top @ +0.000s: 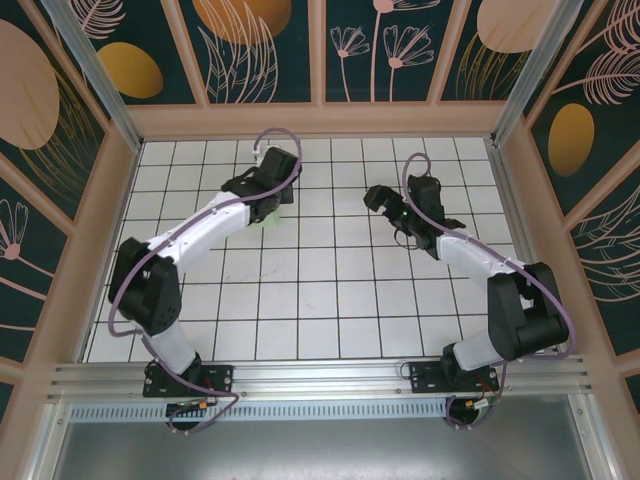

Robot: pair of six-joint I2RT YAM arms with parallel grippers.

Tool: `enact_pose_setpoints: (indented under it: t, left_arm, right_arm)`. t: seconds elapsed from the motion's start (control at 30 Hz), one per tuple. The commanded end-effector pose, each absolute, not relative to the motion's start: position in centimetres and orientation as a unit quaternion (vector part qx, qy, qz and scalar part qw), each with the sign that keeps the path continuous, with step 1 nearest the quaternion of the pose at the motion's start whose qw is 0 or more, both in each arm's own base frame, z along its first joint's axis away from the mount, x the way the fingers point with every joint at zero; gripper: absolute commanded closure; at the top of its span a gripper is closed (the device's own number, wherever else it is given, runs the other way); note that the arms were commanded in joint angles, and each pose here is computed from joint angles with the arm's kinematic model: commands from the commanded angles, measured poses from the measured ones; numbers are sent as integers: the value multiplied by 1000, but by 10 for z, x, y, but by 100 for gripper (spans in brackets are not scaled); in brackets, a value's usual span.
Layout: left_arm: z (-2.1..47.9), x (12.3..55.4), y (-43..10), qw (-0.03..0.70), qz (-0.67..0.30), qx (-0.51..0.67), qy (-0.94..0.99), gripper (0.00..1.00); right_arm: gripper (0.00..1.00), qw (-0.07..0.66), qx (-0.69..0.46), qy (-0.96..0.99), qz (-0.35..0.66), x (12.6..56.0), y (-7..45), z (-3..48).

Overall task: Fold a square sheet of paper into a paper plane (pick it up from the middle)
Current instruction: Turn over the paper at the center of the table.

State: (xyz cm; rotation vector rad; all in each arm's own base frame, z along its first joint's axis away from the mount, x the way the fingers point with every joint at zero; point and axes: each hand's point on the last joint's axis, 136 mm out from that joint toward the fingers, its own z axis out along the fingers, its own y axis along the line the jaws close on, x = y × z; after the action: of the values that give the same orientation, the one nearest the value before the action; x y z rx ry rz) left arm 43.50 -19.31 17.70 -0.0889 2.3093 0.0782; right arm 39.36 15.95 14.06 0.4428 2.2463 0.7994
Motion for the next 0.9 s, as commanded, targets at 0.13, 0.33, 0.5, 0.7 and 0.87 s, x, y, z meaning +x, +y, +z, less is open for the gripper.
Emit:
enact_pose_setpoints:
  t: [0.13, 0.33, 0.5, 0.7, 0.87]
  left_arm:
    - [129, 440, -177, 367, 218, 14, 904, 90]
    - [86, 434, -206, 346, 191, 41, 918, 89]
    - [64, 425, -220, 326, 171, 54, 928, 88]
    - [41, 414, -240, 301, 97, 56, 947, 85]
    - [32, 411, -255, 284, 57, 55, 956, 81]
  right_arm:
    - [1, 358, 212, 868, 271, 400, 137, 141]
    - [1, 358, 251, 869, 234, 403, 119, 137]
    - [1, 352, 268, 869, 223, 404, 114, 138]
    - [1, 334, 270, 876, 220, 400, 115, 133]
    - [1, 325, 267, 881, 216, 397, 116, 129]
